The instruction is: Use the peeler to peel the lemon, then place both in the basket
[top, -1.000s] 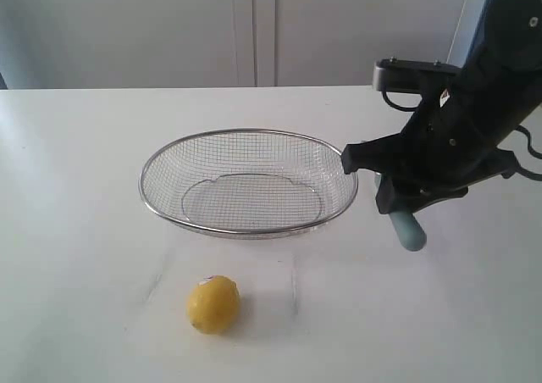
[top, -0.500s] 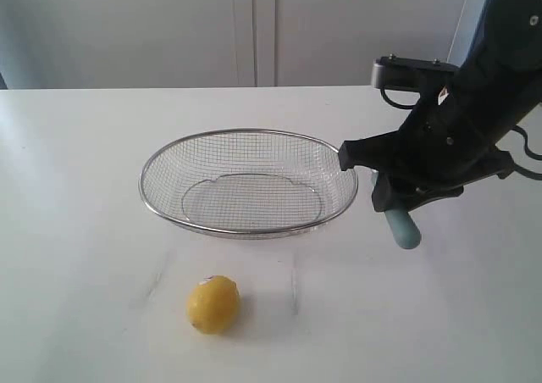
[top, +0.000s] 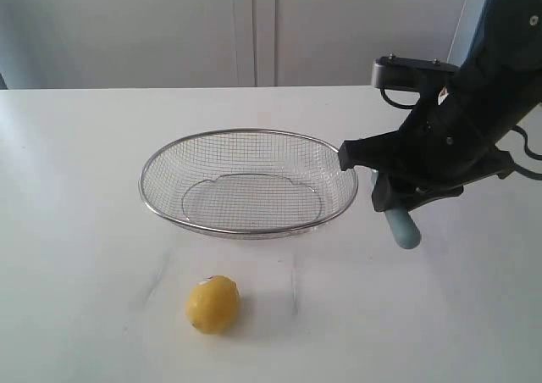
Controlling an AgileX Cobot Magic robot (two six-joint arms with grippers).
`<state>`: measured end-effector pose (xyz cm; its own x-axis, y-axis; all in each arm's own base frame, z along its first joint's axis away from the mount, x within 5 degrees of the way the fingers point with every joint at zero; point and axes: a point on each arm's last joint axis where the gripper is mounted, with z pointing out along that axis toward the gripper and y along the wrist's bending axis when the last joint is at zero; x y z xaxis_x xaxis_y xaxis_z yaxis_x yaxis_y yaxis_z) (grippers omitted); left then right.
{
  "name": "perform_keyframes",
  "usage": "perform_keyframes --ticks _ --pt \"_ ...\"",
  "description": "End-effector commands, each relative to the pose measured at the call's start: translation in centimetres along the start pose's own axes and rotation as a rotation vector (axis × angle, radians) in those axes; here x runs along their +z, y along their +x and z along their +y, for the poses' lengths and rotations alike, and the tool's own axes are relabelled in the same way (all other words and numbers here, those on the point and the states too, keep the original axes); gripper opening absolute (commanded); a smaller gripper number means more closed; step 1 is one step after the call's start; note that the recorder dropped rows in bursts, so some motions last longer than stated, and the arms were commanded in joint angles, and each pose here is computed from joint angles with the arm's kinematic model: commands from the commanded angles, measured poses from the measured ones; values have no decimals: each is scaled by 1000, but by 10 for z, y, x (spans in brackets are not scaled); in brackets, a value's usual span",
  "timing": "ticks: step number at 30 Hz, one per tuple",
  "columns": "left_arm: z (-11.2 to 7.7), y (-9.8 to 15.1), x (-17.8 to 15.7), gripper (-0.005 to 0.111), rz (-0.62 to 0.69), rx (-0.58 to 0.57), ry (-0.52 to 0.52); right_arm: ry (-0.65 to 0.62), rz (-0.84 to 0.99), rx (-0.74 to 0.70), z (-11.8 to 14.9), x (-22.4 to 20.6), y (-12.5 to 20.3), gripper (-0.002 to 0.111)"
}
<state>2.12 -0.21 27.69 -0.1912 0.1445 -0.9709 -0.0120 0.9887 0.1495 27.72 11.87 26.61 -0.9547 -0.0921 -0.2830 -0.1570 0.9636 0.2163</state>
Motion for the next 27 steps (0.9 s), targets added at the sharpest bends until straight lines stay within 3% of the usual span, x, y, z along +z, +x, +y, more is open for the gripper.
perform_keyframes --ticks 1,7,27 --pt "2 -2 -12 0 106 56 -9 -7 -20 2 -1 -4 0 0" --pt "3 -6 -9 0 249 78 24 -8 -21 1 -1 -4 0 0" --pt "2 -9 -6 0 247 63 36 -10 -33 1 0 -4 -1 0"
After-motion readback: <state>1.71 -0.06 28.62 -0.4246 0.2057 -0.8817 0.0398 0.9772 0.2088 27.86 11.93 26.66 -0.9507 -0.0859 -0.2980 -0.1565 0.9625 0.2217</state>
